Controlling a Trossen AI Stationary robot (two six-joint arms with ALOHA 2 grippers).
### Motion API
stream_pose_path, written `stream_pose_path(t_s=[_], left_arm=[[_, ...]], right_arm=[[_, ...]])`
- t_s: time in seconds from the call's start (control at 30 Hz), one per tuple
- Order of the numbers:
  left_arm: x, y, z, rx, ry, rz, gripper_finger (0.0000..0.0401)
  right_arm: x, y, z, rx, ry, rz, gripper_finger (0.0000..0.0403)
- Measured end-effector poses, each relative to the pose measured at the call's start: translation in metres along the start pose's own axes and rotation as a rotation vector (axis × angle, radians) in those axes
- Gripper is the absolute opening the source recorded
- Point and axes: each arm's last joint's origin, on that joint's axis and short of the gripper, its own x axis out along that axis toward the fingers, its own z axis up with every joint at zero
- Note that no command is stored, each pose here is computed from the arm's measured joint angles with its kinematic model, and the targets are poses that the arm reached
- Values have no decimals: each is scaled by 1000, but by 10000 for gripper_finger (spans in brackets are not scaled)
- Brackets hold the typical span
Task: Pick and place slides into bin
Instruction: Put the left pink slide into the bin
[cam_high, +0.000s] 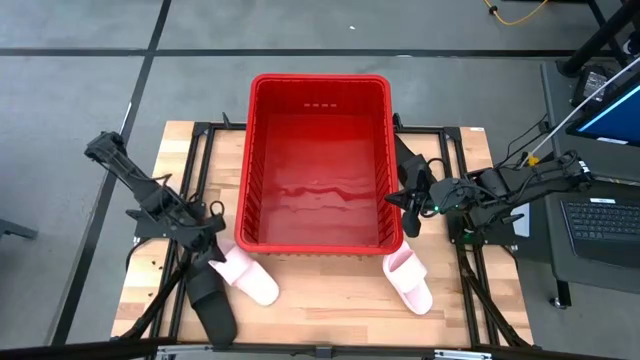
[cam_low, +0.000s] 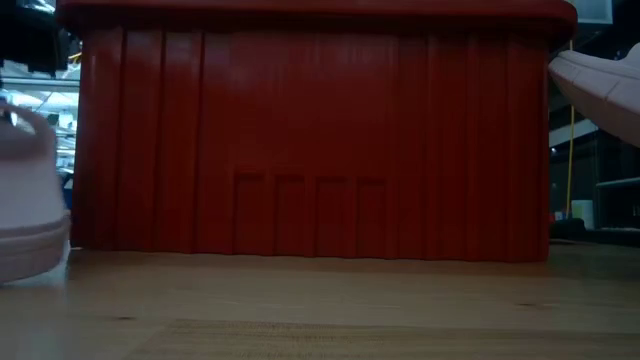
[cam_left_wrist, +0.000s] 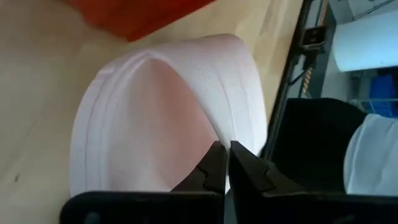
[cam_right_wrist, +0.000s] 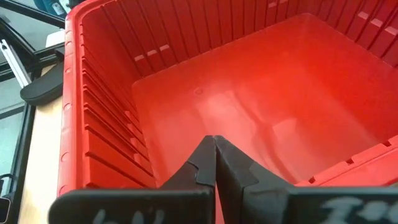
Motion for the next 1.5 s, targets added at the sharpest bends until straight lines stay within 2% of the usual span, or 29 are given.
stream_pose_path(t_s=[0.3, 0.63, 0.97, 1.03, 1.2, 1.5], left_arm=[[-32, -11, 5, -4, 17, 81, 2], [-100, -30, 17, 3, -48, 176, 2], [-142, -23, 18, -16, -50, 328, 2], [-148, -21, 19, -13, -77, 354, 2], [-163, -28, 26, 56, -234, 328, 2], [-166, -29, 29, 109, -304, 354, 2]], right_arm=[[0, 0, 0, -2, 0, 0, 6], [0, 0, 0, -2, 1, 0, 6], [0, 0, 0, -2, 0, 0, 6], [0, 0, 0, -2, 0, 0, 6], [0, 0, 0, -1, -2, 1, 6], [0, 0, 1, 3, -8, 5, 6]])
